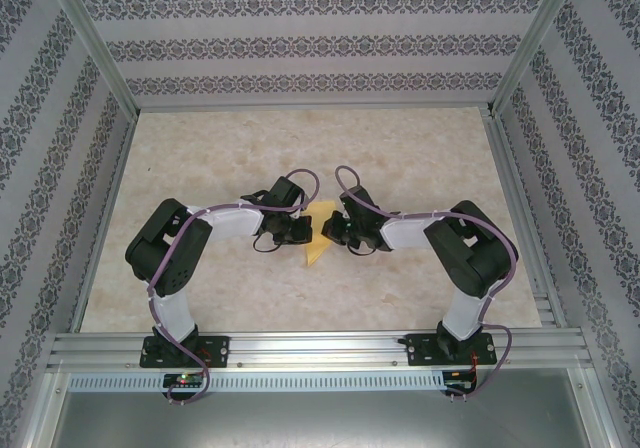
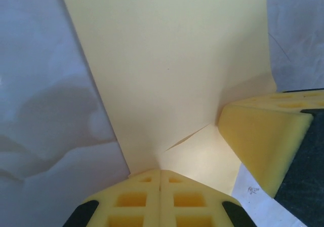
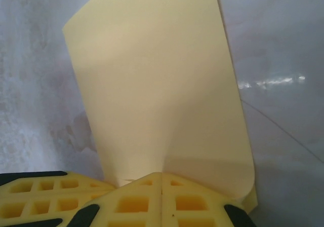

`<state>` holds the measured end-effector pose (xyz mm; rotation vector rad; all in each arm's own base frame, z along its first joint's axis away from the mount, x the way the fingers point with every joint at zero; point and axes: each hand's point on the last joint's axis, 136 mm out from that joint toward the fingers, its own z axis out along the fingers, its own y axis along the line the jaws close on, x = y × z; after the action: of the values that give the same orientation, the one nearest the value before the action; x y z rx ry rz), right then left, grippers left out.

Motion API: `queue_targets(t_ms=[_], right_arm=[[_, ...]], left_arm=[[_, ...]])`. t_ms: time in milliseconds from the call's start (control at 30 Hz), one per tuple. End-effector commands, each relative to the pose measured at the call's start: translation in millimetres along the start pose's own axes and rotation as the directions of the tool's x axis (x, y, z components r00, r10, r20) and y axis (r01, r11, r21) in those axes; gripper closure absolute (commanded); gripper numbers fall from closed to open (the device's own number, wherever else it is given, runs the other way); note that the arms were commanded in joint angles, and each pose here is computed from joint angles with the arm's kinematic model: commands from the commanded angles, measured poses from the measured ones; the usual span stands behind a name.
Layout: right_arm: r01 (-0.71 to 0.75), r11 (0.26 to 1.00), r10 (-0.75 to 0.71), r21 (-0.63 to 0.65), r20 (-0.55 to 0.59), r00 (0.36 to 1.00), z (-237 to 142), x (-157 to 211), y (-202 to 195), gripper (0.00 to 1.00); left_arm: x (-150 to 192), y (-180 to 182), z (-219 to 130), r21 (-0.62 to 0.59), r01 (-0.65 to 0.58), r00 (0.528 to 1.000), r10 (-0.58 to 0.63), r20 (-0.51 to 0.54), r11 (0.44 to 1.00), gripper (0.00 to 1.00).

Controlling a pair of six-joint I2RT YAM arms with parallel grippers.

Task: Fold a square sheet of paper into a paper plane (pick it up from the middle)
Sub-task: Third fold the triangle at the center of the table.

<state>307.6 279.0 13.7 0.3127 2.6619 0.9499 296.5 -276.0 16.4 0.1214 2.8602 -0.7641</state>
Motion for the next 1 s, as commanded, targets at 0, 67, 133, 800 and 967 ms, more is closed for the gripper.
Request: queue_targets(t_ms=[0,67,133,800,967], right_arm=[[-0.066,0.995,0.063,0.076,0.050,0.997,-2.8,-5.6,-29.8,1.00],[-0.078,0.993,0.073,0.085,0.064,0.995,-6.5,-6.5,-35.0,1.00],[-0.078,0.993,0.072,0.086,0.065,0.995,-8.5,-5.9,-35.6,1.00],[-0.076,0.994,0.072,0.083,0.048,0.996,-6.3,-1.5,-34.6,1.00],[-0.080,0.993,0.076,0.090,0.044,0.996,-5.8,-0.2,-36.2,1.00]], left_arm=[[28.2,55.3,3.7,-0.228,0.049,0.996,-0.064,-0.060,0.972,1.00],[26.2,52.8,1.7,-0.220,0.053,0.996,-0.066,-0.053,0.974,1.00],[22.3,43.7,-1.7,-0.185,0.049,0.997,-0.058,-0.043,0.981,0.98],[-4.6,-30.4,-20.2,0.156,-0.019,0.999,0.013,0.040,0.988,0.84],[-5.4,-26.5,-20.3,0.136,-0.022,0.999,0.016,0.049,0.990,0.84]])
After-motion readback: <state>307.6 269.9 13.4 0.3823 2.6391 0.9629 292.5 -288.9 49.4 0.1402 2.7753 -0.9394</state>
